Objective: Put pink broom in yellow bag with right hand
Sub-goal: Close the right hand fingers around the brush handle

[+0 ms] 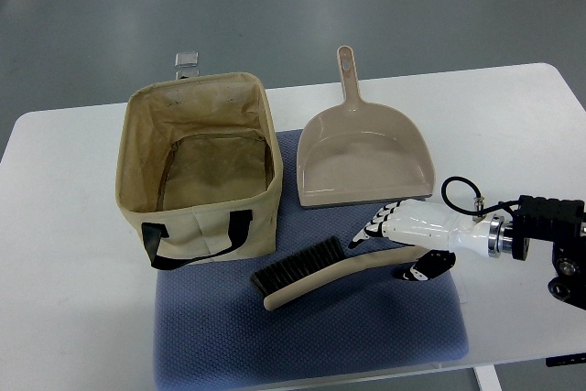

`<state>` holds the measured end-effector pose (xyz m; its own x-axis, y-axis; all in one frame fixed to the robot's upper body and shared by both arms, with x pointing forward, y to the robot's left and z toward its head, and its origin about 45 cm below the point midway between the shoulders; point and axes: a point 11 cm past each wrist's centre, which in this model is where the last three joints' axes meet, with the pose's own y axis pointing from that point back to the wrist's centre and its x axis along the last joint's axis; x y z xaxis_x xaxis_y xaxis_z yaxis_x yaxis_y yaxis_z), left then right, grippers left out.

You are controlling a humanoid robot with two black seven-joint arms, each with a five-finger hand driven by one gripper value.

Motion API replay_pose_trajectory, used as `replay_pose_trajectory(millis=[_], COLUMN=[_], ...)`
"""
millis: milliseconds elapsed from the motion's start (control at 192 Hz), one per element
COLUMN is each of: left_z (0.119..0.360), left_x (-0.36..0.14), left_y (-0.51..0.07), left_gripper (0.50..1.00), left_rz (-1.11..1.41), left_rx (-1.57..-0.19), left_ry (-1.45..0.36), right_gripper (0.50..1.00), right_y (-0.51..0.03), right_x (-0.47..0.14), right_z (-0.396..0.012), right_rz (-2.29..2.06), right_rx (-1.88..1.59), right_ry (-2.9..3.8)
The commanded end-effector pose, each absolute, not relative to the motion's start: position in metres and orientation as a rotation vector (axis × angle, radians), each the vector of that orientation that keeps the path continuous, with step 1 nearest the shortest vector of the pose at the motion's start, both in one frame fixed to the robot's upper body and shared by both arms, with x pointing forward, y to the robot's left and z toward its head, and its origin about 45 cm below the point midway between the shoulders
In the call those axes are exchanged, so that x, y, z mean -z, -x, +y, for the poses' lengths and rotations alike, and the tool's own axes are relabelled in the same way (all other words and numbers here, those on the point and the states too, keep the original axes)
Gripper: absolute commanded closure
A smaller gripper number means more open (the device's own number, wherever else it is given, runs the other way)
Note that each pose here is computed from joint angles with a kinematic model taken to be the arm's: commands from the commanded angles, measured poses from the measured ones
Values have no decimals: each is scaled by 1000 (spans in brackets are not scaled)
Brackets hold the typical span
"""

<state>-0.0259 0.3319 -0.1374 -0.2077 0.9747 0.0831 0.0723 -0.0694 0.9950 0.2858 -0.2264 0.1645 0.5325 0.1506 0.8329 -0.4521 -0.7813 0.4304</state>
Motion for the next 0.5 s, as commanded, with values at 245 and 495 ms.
replay_pose_trajectory(millis=[245, 495], left_z=[332, 332], left_x=[137, 137], left_y=[26, 26], left_gripper=[500, 500], left_rz=[1377, 1377], left_rx=[-1393, -1393], left_ry=[-1207, -1207], right_gripper=[832, 948], right_y=[-285, -285], right_x=[-158, -156], right_z=[-230, -232], right_rz=[-219, -203], right_rx=[-1260, -1267], right_ry=[-2096, -2078])
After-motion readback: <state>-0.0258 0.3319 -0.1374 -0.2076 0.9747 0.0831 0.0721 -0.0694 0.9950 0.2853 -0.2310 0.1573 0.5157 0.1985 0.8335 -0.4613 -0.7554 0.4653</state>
